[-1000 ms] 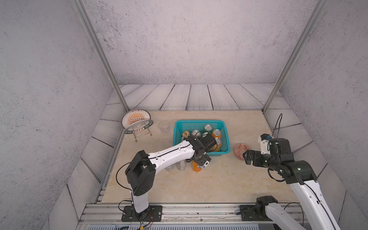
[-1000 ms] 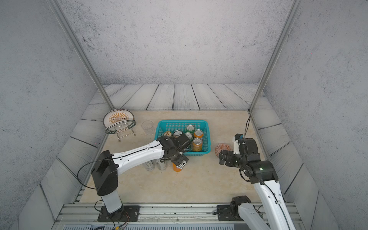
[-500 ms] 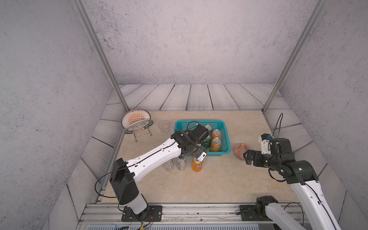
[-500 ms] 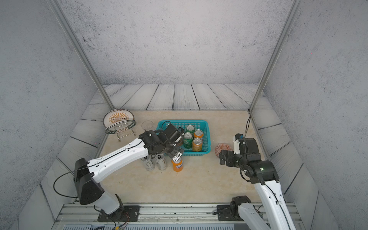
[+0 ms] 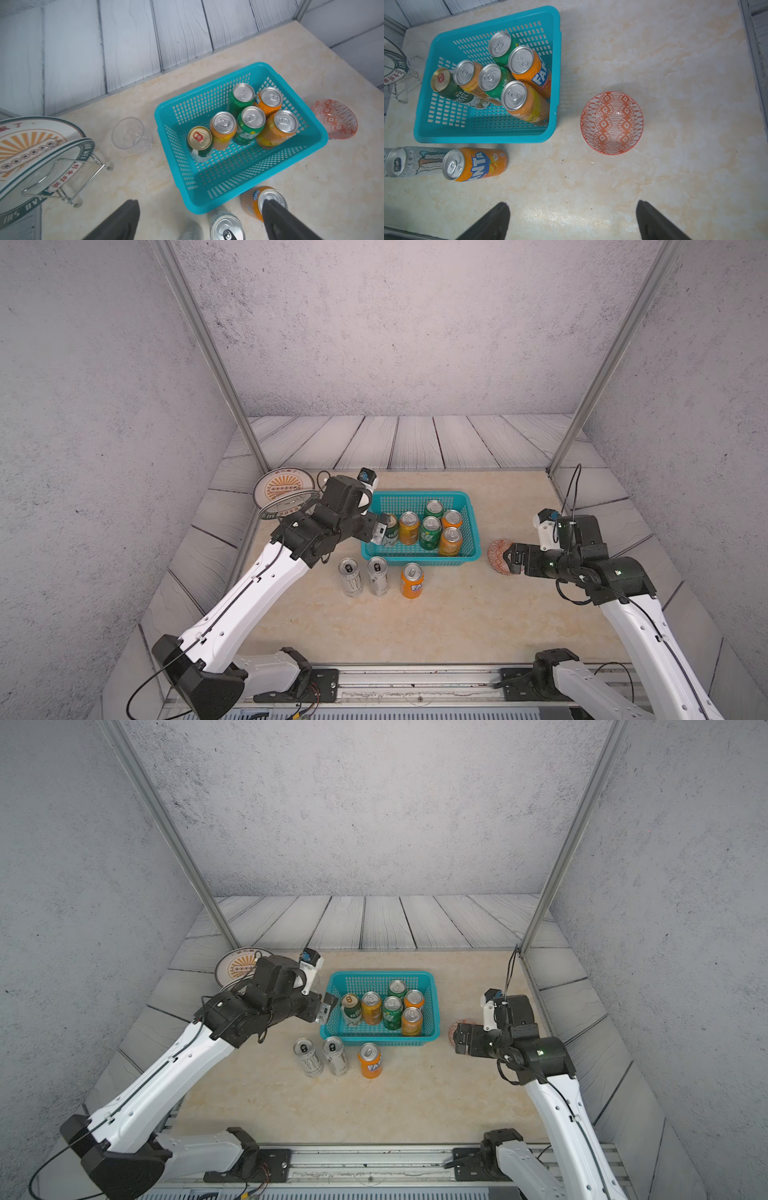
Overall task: Take out the drinks from the basket
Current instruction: Pick up the drink from the basket.
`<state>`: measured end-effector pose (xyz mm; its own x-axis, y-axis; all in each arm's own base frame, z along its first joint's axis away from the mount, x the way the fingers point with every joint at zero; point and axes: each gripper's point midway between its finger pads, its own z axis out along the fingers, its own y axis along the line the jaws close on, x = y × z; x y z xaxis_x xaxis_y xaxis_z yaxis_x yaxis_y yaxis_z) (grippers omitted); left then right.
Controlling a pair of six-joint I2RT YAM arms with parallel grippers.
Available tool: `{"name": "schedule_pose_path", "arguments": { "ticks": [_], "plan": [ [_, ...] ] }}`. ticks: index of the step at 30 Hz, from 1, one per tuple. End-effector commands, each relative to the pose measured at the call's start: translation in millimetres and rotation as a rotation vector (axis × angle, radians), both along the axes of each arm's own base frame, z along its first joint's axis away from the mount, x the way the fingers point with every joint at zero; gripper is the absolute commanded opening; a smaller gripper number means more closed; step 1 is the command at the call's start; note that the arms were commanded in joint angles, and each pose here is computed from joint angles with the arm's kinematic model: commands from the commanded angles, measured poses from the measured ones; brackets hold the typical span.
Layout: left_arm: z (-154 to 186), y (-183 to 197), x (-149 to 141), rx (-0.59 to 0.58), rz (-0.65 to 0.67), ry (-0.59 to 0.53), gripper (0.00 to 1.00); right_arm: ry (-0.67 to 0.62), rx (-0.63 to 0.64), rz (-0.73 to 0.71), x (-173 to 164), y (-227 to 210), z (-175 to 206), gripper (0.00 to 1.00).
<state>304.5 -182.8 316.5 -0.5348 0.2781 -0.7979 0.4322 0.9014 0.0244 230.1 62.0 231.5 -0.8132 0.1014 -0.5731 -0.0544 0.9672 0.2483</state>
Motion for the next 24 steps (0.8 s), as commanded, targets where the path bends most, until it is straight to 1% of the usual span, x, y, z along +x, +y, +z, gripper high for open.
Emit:
{"name": "schedule_pose_path", "arguments": {
  "ticks": [1,5,10,16,19,24],
  "plan": [
    [18,16,2,-0.034,0.02,-0.069,0.99,-0.034,0.025,0.032,11,8,10,0.99],
    [29,40,7,-0.067,0.087,-0.142,0.99,-0.033,0.04,0.043,21,14,11,0.99],
    [26,67,17,-0.1,0.175,-0.19,0.99,-0.033,0.041,0.06,34,21,11,0.99],
    [8,96,25,-0.146,0.288,-0.183,0.99,-0.017,0.024,0.09,48,34,6,0.99],
    [0,105,28,-0.175,0.317,-0.185,0.99,-0.01,0.011,0.106,55,42,3,0.99],
    [-15,114,30,-0.189,0.352,-0.159,0.99,0.002,-0.025,0.129,67,55,-3,0.99]
  ]
}}
